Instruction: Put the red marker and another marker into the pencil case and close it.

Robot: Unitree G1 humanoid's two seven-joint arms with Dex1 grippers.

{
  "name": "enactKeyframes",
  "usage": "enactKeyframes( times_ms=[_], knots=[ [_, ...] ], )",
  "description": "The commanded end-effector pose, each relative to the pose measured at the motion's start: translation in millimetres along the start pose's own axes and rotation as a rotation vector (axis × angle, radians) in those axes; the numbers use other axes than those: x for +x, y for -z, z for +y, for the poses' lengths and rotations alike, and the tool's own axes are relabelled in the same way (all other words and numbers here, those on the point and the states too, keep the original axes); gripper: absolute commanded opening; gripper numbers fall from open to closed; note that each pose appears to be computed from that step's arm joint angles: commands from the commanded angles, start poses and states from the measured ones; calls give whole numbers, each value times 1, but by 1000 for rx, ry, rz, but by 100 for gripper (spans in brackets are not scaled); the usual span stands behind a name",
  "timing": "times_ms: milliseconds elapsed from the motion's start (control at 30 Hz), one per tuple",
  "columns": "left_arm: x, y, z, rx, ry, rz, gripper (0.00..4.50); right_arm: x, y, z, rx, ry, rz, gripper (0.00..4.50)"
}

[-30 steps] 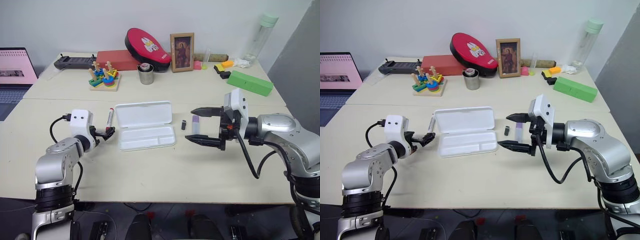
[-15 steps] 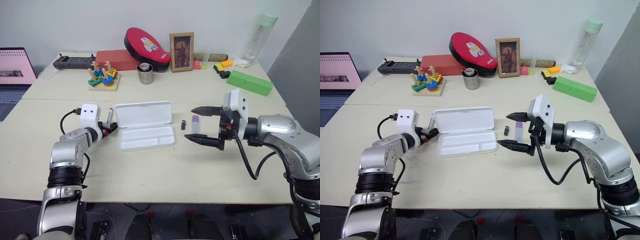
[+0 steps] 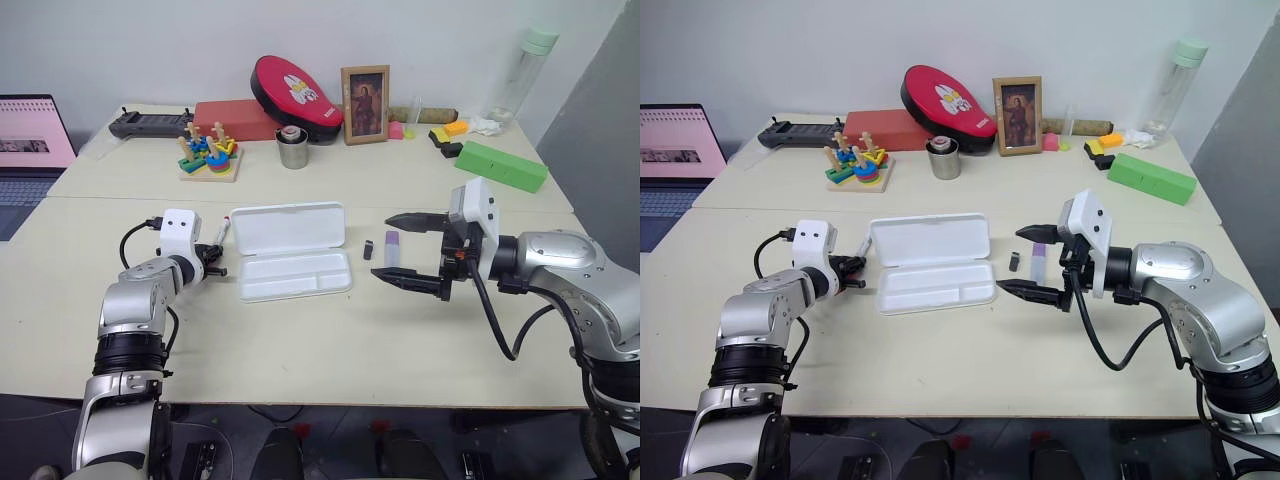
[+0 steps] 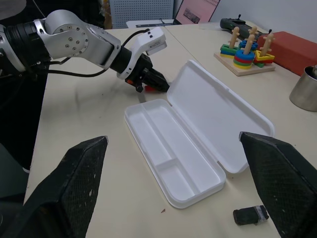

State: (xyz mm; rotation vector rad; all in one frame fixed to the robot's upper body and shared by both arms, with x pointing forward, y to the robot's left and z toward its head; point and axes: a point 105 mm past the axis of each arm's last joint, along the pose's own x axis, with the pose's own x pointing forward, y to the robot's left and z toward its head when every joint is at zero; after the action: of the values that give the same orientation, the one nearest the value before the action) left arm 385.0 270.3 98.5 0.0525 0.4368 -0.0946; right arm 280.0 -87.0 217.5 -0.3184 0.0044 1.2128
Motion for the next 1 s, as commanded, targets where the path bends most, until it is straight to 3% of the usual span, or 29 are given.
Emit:
enactKeyframes(
  times_ms=[33, 167, 333, 400, 467, 533, 600, 667, 833, 1000],
  knots=[
    [-5, -2, 5, 5, -19, -9, 43, -5, -13, -1, -45, 16, -32, 450],
    [-16, -21, 18, -5, -79, -123, 43, -6, -13, -2, -46, 19, -35, 450],
    [-61, -101, 39, -61, -144, -562, 43, -8, -15, -4, -48, 21, -40, 450],
    [-90, -136, 21, -11, 16, -707, 43, -9, -18, -5, -46, 19, -52, 450],
    [-108, -150, -6, 102, 187, -747, 43, -10, -20, -5, -45, 15, -59, 450],
    [-113, -137, -54, 263, 477, -634, 43, -12, -22, -9, -49, 23, -62, 450],
    [-109, -114, -79, 428, 630, -472, 43, -15, -24, -15, -59, 44, -61, 450],
    [-102, -97, -87, 568, 696, -358, 43, -19, -27, -19, -71, 62, -61, 450],
    [-88, -67, -91, 732, 824, -144, 43, -25, -27, -21, -86, 101, -53, 450],
    [-65, -62, -91, 880, 847, -86, 43, -30, -27, -18, -85, 142, -56, 450]
  ],
)
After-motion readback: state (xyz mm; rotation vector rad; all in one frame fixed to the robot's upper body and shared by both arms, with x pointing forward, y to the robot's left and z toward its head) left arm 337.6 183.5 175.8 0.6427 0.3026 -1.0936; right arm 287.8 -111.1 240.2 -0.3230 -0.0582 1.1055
